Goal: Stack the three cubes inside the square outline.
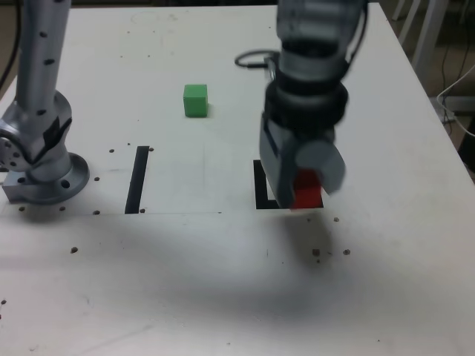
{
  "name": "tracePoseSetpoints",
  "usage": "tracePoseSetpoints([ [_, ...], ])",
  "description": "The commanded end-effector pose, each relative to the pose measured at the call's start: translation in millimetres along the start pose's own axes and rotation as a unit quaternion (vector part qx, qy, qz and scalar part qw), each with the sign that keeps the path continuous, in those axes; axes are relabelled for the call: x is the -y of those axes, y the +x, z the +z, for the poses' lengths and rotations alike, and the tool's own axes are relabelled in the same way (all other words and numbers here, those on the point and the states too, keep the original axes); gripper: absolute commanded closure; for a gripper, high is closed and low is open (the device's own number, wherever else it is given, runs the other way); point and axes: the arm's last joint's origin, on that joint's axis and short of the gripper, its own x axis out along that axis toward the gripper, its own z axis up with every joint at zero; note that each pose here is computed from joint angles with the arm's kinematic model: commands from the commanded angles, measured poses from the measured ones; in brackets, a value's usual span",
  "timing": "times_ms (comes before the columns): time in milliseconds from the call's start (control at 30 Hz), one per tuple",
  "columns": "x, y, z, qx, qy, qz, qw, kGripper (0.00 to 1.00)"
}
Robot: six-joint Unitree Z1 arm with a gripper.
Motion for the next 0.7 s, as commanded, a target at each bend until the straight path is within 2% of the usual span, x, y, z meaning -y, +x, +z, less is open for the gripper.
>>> tracePoseSetpoints([
  [0,-18.6,-6.6,-3.5,0.002,0.011,-0.003,0.9999,0.7],
  [367,-58.9,5.3,-4.9,-0.022,0.018,0.007,0.9996,0.7],
  [667,-62.8,19.4,2.9,-0.024,0.028,0.013,0.9992,0.7],
])
